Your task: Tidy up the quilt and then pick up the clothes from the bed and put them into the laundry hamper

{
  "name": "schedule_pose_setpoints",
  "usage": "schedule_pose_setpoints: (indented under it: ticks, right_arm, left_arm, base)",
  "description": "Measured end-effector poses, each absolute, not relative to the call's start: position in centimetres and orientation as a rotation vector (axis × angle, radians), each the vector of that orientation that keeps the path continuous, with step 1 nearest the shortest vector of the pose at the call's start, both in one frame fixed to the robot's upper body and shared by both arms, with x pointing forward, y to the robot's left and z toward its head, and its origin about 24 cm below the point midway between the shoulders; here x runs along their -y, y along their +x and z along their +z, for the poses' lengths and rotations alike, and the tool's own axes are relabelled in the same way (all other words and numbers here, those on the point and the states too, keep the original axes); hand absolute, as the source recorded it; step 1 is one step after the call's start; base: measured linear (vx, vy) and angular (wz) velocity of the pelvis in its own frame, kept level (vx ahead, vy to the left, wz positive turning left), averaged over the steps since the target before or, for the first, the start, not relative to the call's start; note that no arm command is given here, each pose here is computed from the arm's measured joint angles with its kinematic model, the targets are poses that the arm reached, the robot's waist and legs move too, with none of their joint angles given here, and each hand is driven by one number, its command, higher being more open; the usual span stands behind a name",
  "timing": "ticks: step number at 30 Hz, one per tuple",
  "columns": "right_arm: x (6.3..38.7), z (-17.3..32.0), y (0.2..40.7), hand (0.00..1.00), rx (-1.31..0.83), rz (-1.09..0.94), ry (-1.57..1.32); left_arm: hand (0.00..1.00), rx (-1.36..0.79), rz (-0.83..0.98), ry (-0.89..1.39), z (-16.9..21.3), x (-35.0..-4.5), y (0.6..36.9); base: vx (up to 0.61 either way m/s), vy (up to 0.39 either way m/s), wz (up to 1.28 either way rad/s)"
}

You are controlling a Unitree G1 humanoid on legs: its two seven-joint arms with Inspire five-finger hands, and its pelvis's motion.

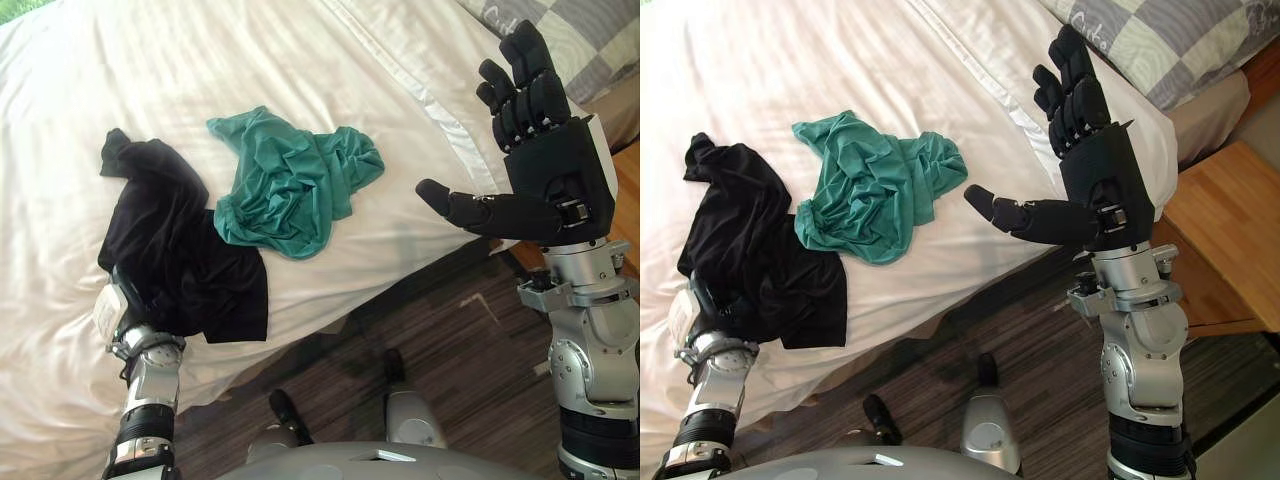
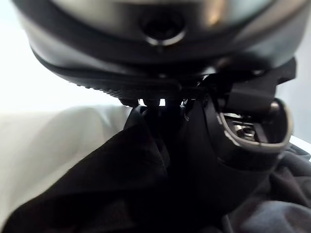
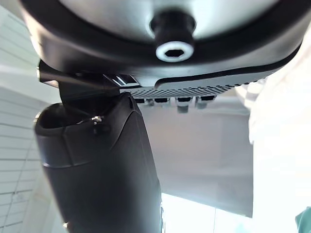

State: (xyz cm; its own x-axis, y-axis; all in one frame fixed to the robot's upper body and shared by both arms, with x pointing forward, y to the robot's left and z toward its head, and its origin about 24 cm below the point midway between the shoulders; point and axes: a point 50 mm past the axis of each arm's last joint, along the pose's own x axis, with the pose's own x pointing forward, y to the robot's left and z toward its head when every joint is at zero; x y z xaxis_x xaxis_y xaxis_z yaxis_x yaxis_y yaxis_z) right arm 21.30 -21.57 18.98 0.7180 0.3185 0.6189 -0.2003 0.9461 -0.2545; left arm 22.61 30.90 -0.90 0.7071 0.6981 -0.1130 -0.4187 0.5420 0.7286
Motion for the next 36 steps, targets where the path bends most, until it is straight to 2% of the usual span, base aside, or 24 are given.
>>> schedule_pose_setpoints:
  ticks: [1,5,7,10,14,19,20,27,36]
  right_arm:
    - [21.6,18.5,21.1,1.00,0.693,0.297,-0.169]
    - [21.1,16.8,20.2,1.00,0.621,0.323,-0.124]
    - [20.9,16.5,19.7,1.00,0.607,0.332,-0.114]
    - [20.6,15.8,19.4,1.00,0.563,0.357,-0.106]
    - [20.7,14.7,18.8,1.00,0.509,0.343,-0.083]
    - [20.7,14.6,18.7,1.00,0.502,0.340,-0.083]
    - [20.7,14.6,18.7,1.00,0.502,0.340,-0.083]
    - [20.8,14.4,18.8,1.00,0.493,0.338,-0.079]
    - [21.3,13.2,19.3,1.00,0.438,0.314,-0.059]
  left_arm:
    - [0.00,-0.383,0.666,0.729,0.1,-31.1,23.1]
    - [0.00,-0.226,0.598,0.737,4.2,-31.3,24.4]
    - [0.00,-0.203,0.563,0.736,4.8,-31.0,24.6]
    - [0.00,-0.260,0.449,0.733,3.4,-30.2,24.0]
    - [0.00,-0.389,0.270,0.673,-0.7,-26.8,22.1]
    - [0.00,-0.470,0.169,0.704,-2.6,-25.6,20.4]
    - [1.00,-0.475,0.161,0.719,-2.6,-25.6,20.3]
    - [1.00,-0.485,0.217,0.740,-2.9,-26.0,19.5]
    - [1.00,-0.377,0.543,0.767,-0.1,-29.4,20.4]
  base:
    - [0.07,0.010,0.25]
    - [0.05,0.014,0.16]
    - [0.00,0.000,0.00]
    - [0.00,-0.001,-0.01]
    - [0.00,0.000,0.00]
    - [0.01,-0.003,0.02]
    - [0.03,-0.009,0.05]
    - [0.01,-0.005,0.01]
    - [0.00,0.000,0.00]
